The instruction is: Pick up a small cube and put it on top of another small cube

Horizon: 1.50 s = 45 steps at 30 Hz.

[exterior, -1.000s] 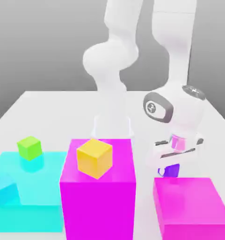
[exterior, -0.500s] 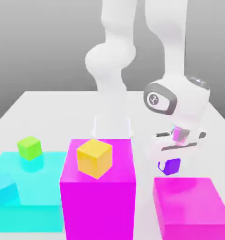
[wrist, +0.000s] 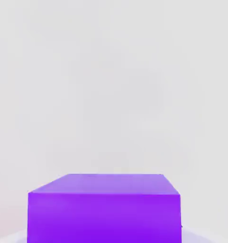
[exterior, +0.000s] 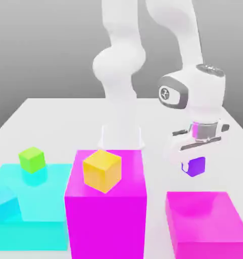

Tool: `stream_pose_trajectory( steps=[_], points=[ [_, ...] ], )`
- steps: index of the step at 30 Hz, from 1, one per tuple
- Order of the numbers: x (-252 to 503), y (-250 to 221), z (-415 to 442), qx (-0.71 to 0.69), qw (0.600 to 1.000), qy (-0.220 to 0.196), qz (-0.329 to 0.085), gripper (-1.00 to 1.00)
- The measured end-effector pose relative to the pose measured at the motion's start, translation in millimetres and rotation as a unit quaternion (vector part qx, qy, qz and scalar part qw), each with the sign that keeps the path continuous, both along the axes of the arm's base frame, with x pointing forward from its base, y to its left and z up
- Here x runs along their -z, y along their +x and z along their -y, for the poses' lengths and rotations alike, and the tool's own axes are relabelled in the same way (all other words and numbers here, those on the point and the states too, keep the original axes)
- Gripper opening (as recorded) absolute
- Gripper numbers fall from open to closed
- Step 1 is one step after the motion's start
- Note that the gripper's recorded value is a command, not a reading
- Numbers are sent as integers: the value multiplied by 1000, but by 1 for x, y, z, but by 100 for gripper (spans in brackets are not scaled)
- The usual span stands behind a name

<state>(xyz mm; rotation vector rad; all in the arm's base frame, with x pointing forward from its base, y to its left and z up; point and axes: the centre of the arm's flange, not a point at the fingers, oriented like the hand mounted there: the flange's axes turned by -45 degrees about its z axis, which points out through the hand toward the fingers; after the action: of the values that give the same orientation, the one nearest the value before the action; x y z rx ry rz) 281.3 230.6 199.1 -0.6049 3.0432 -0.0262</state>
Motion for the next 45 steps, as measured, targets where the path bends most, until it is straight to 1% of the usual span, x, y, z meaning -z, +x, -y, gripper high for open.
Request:
stream_pose_trajectory(
  steps=[7,14,17,20,24,30,35,38,39,42,43,45],
  points=[
    [-23,111,11,105,993,-10,45,-100],
    [-46,215,45,202,975,-22,85,-100],
    [-56,256,73,243,965,-28,99,-100],
    [-74,283,143,272,957,-46,94,-100],
    [-93,284,230,287,953,-61,72,-100],
    [-117,256,345,300,952,-57,31,-100],
    [-134,215,431,307,951,-33,1,-100],
    [-141,178,485,318,948,-9,-12,-100],
    [-139,170,491,314,949,0,-15,-100],
    [-103,168,490,303,953,9,-18,-100],
    [-87,167,491,303,953,9,-18,100],
    [-87,167,491,303,953,9,-18,100]
  ],
)
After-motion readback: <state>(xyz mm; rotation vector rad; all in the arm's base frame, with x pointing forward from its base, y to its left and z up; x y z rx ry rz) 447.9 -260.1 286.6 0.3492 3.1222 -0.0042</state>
